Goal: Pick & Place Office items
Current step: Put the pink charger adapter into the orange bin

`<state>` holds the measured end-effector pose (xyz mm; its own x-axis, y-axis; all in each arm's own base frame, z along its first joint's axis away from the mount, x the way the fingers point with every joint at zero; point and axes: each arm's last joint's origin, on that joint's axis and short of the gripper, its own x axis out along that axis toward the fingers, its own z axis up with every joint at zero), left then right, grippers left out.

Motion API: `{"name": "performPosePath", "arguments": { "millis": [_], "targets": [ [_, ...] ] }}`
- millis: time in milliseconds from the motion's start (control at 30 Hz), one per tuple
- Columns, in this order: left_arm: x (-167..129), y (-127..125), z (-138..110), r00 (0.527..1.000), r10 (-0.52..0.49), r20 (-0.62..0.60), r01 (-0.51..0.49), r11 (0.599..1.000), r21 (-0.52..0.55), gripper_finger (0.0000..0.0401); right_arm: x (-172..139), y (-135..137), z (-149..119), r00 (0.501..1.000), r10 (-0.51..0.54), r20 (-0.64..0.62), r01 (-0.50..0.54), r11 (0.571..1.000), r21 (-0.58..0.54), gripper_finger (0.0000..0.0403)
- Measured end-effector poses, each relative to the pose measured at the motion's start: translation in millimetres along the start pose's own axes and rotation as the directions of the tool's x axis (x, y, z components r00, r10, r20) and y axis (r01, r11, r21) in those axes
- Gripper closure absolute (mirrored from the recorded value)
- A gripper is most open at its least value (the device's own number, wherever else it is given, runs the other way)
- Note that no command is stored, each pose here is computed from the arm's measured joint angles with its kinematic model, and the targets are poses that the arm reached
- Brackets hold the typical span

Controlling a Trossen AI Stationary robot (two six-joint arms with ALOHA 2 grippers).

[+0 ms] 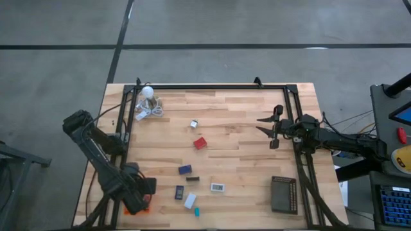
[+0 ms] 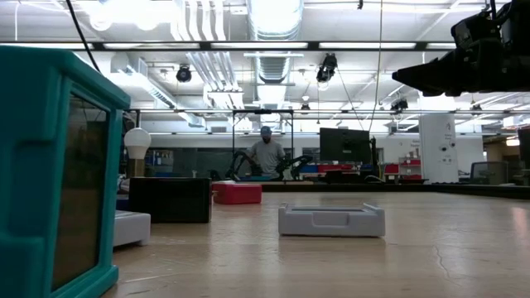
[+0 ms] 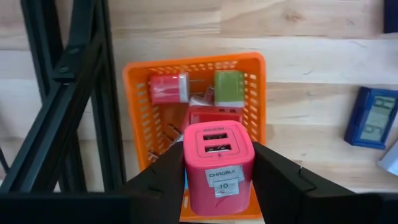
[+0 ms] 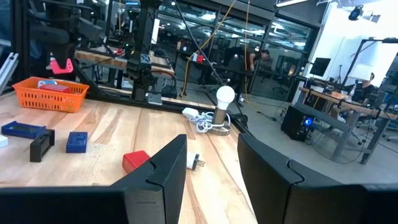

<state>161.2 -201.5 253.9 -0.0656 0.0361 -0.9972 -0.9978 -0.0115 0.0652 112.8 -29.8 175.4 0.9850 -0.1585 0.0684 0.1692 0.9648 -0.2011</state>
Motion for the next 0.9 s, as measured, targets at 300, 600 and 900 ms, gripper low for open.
{"name": "performPosePath", "arguments": {
  "millis": [300, 600, 900],
  "targets": [
    [7.3, 8.3, 1.0, 1.0, 0.025, 0.016, -0.025, 0.999, -0.028, 0.0243, 0.0, 0.0, 0.1, 1.0, 0.0, 0.0, 0.0, 1.0, 0.0, 0.0264],
    [30.2, 16.1, 9.2, 0.999, 0.025, -0.025, -0.026, 0.999, -0.037, 0.0243, 0.0, 0.0, 0.2, 1.0, 0.0, 0.001, 0.0, 1.0, 0.0, 0.0264],
    [55.0, 28.7, 21.9, 0.992, 0.017, -0.127, -0.023, 0.998, -0.05, 0.0243, 0.0, 0.0, 0.1, 1.0, 0.0, 0.001, 0.0, 1.0, 0.0, 0.0264]
  ]
}}
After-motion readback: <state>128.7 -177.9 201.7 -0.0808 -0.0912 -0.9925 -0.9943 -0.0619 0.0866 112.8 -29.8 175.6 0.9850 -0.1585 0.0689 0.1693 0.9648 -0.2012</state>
